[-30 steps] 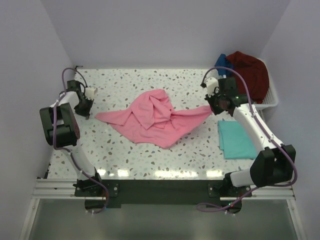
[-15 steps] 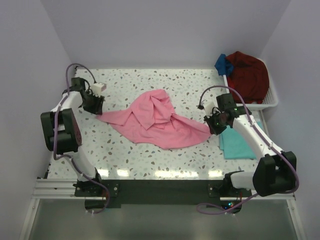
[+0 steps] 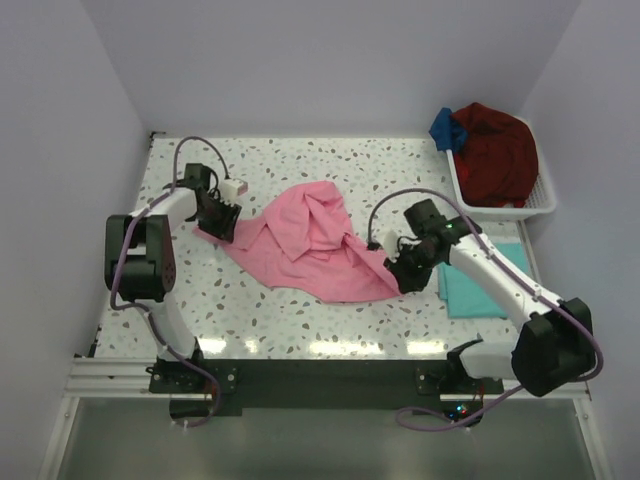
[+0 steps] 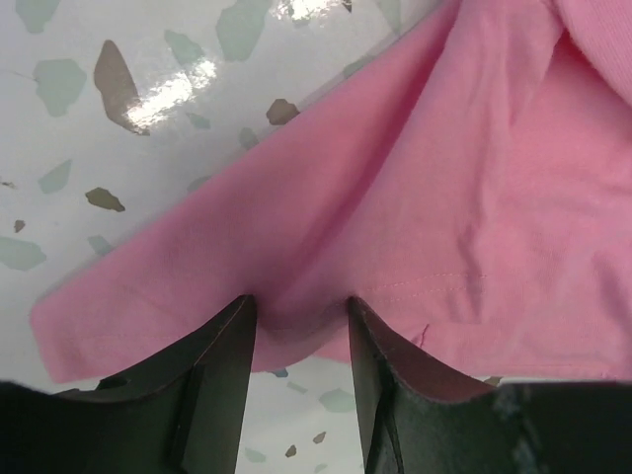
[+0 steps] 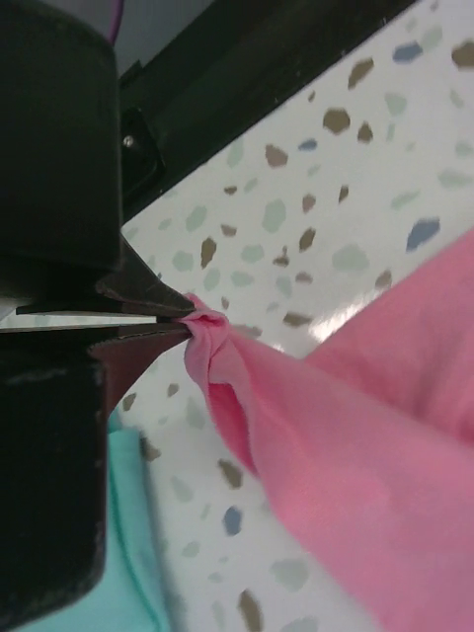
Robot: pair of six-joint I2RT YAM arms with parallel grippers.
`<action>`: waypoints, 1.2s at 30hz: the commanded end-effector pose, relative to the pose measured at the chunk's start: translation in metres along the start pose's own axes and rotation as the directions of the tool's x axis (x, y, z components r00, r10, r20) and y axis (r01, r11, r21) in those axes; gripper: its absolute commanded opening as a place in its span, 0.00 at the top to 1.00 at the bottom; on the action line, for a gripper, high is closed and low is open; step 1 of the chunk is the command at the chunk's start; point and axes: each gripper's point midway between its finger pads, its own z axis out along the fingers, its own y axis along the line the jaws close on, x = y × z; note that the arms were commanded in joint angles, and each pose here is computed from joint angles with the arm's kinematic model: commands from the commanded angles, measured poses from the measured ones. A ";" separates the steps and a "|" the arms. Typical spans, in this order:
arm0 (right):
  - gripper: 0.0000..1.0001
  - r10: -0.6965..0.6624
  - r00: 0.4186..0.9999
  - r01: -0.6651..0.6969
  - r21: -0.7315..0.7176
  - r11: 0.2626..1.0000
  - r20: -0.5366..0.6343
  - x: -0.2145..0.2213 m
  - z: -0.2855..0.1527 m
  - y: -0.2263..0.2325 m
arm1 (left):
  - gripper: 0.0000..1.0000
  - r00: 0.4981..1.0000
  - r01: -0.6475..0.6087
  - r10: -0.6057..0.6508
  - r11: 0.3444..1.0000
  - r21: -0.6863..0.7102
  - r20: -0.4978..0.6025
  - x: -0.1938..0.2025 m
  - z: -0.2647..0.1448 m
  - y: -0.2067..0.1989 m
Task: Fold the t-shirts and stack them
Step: Flatten the tshirt out
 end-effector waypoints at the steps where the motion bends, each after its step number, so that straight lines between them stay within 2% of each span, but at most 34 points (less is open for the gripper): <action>1: 1.00 -0.203 0.979 0.195 -0.153 0.969 -0.032 -0.013 0.016 0.052 | 0.52 0.999 0.027 -0.026 0.999 -0.030 0.037 -0.017 -0.002 0.010; 6: 1.00 -0.352 0.934 0.323 -0.284 0.903 -0.056 -0.029 0.053 0.106 | 0.47 0.998 0.034 -0.032 0.999 -0.027 0.052 -0.024 -0.003 0.010; 7: 1.00 -0.415 0.906 0.363 -0.340 0.868 -0.090 -0.025 0.067 0.126 | 0.47 0.998 0.041 -0.040 0.999 -0.024 0.041 -0.022 0.000 0.010; 10: 1.00 -0.488 0.871 0.430 -0.396 0.811 -0.055 -0.040 0.083 0.159 | 0.47 0.998 0.061 -0.061 0.998 -0.014 0.026 -0.022 0.009 0.012; 11: 1.00 -0.530 0.846 0.454 -0.446 0.771 -0.055 -0.038 0.091 0.181 | 0.49 0.998 0.066 -0.066 0.998 -0.011 0.020 -0.022 0.012 0.013; 14: 1.00 -0.613 0.789 0.556 -0.469 0.686 0.037 -0.062 0.095 0.230 | 0.53 0.997 0.081 -0.081 0.996 -0.022 0.000 -0.023 0.024 0.020; 16: 1.00 -0.637 0.752 0.634 -0.451 0.628 0.168 -0.093 0.089 0.267 | 0.55 0.996 0.083 -0.084 0.996 -0.030 -0.013 -0.025 0.032 0.026; 18: 1.00 -0.602 0.763 0.636 -0.440 0.634 0.236 -0.117 0.081 0.286 | 0.57 0.996 0.088 -0.089 0.996 -0.034 -0.030 -0.025 0.040 0.030; 19: 0.89 -0.585 0.763 0.642 -0.424 0.639 0.275 -0.140 0.068 0.293 | 0.57 0.996 0.087 -0.088 0.995 -0.037 -0.022 -0.033 0.038 0.034; 21: 0.60 -0.549 0.797 0.601 -0.417 0.681 0.252 -0.156 0.058 0.280 | 0.56 0.996 0.087 -0.088 0.996 -0.023 -0.021 -0.038 0.039 0.036; 22: 0.28 -0.480 0.827 0.562 -0.418 0.713 0.293 -0.177 0.044 0.258 | 0.54 0.996 0.084 -0.084 0.996 -0.018 -0.006 -0.044 0.036 0.038; 23: 0.17 -0.443 0.842 0.538 -0.412 0.736 0.309 -0.187 0.037 0.243 | 0.53 0.997 0.080 -0.080 0.997 -0.013 0.012 -0.049 0.031 0.038; 26: 0.19 -0.317 0.889 0.412 -0.272 0.870 0.331 -0.224 0.021 0.166 | 0.51 0.996 0.071 -0.072 0.997 0.024 0.043 -0.058 0.025 0.032; 27: 0.21 -0.303 0.881 0.390 -0.194 0.900 0.363 -0.241 0.019 0.146 | 0.51 0.995 0.074 -0.076 0.996 0.040 0.057 -0.059 0.021 0.027; 28: 0.23 -0.286 0.896 0.333 -0.089 0.939 0.340 -0.248 0.025 0.113 | 0.50 0.994 0.076 -0.079 0.996 0.042 0.073 -0.062 0.020 0.026; 31: 0.26 -0.289 0.883 0.289 0.059 0.956 0.369 -0.273 0.035 0.084 | 0.49 0.990 0.101 -0.106 0.993 0.057 0.094 -0.061 0.016 0.021; 32: 0.26 -0.282 0.895 0.265 0.097 0.959 0.347 -0.277 0.050 0.074 | 0.48 0.989 0.110 -0.115 0.992 0.058 0.090 -0.060 0.016 0.019; 36: 0.23 -0.312 0.883 0.269 0.167 0.949 0.350 -0.305 0.076 0.063 | 0.45 0.985 0.146 -0.151 0.987 0.068 0.080 -0.051 0.016 0.018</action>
